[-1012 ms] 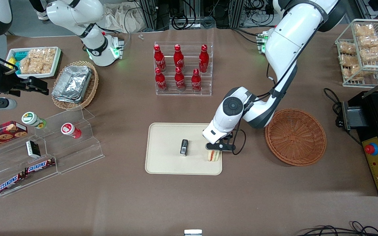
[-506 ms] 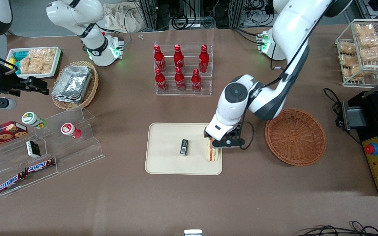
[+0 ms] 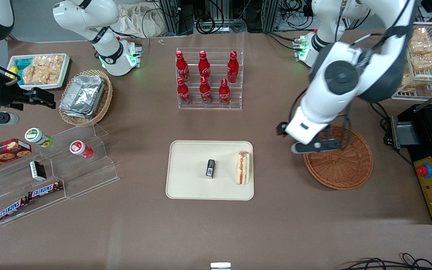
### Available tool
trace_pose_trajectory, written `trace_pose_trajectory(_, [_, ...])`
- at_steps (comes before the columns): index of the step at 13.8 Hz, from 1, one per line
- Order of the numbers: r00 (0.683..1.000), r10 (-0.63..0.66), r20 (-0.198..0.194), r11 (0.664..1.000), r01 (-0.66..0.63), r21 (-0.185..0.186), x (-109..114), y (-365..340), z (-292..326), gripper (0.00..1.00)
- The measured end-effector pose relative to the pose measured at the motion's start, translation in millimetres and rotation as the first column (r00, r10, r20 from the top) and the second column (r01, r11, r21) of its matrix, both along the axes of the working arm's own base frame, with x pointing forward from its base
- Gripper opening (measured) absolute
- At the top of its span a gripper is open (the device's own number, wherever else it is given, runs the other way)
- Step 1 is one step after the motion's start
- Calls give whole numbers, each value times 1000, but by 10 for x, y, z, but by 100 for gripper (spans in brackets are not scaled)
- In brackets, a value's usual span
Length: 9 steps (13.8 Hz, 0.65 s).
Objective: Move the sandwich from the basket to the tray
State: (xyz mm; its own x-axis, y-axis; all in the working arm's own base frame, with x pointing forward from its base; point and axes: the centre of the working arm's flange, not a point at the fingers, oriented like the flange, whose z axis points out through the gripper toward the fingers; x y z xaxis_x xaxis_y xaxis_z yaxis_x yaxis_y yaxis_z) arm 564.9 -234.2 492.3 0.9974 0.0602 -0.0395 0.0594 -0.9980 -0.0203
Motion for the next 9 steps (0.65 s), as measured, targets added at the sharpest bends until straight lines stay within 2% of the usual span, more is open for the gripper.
trace_pose_trajectory(2, [999,-18,-44,1000,19,21,-74,515,318,100])
trace_pose_trajectory(3, [998,-13,-53,999,15,29,-126,735,475,100])
trace_pose_trajectory(4, [999,1,-49,999,1,33,-183,909,635,100])
trace_pose_trajectory(6, [999,26,-26,1000,-26,14,-296,1128,920,100])
trace_pose_trajectory(9, [1000,-3,-25,1000,3,5,-463,1322,1180,100])
